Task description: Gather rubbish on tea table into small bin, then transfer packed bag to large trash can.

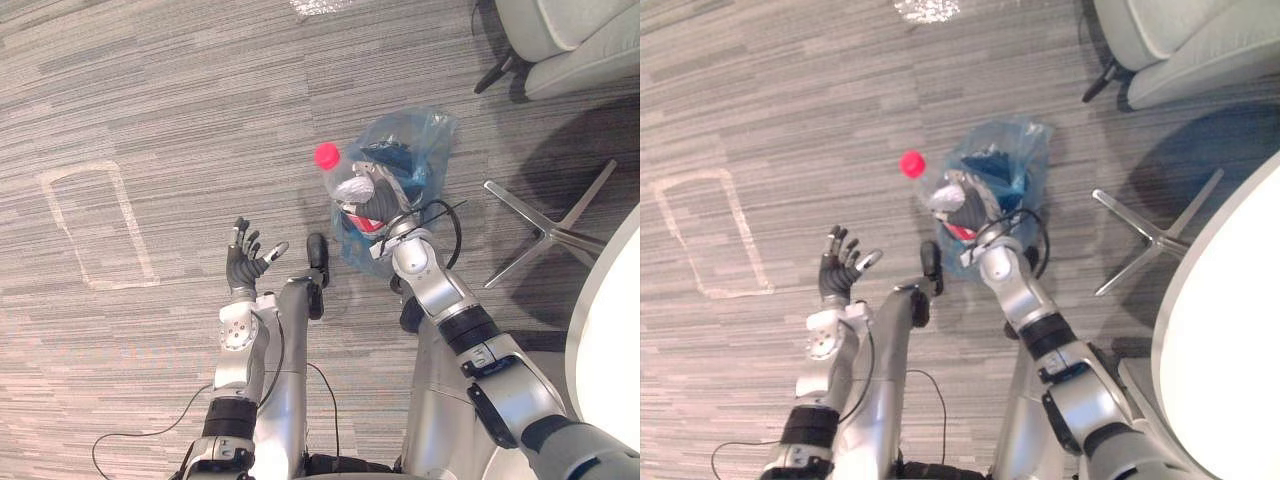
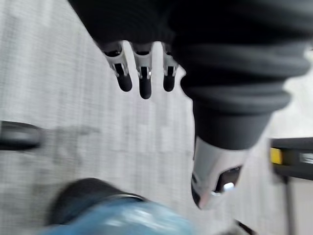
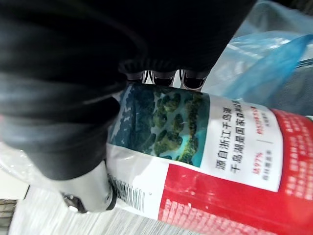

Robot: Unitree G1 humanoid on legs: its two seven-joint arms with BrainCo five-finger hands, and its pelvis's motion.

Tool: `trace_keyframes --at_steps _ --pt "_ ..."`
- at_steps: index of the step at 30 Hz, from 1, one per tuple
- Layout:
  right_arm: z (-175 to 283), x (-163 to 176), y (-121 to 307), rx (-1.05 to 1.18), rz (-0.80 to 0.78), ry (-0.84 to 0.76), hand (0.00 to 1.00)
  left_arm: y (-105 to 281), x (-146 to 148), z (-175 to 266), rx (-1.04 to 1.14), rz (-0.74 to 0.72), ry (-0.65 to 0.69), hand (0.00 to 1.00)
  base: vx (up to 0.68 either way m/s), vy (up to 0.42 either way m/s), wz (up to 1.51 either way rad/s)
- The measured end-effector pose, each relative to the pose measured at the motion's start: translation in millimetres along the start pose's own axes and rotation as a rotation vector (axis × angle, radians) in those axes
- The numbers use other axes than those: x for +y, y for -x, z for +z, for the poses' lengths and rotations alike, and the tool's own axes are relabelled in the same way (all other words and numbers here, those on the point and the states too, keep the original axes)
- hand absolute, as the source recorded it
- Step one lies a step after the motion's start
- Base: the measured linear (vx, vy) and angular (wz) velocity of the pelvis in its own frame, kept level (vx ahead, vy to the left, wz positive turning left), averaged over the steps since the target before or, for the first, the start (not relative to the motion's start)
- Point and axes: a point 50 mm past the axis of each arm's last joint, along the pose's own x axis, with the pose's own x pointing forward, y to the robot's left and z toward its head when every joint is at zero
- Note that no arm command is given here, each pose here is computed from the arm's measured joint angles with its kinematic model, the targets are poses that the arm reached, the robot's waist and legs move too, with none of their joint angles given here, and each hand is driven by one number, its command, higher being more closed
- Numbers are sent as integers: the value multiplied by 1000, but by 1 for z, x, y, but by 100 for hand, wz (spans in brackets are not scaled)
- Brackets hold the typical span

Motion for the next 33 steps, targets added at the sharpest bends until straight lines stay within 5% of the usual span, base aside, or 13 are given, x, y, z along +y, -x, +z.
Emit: trace_keyframes --at_steps 6,7,22,33 --pt "-15 -8 0 100 -110 7 100 -3 -4 -11 50 1 -5 0 3 -4 1" --pt "-17 -9 -1 110 -120 5 0 -4 -6 -11 51 0 -5 0 0 0 0" --pt "-24 11 13 150 -50 -38 0 -5 -28 22 -99 -114 20 0 10 -1 -4" --pt "-19 78 40 147 198 91 0 -23 -71 22 -33 -164 66 0 9 -1 -6"
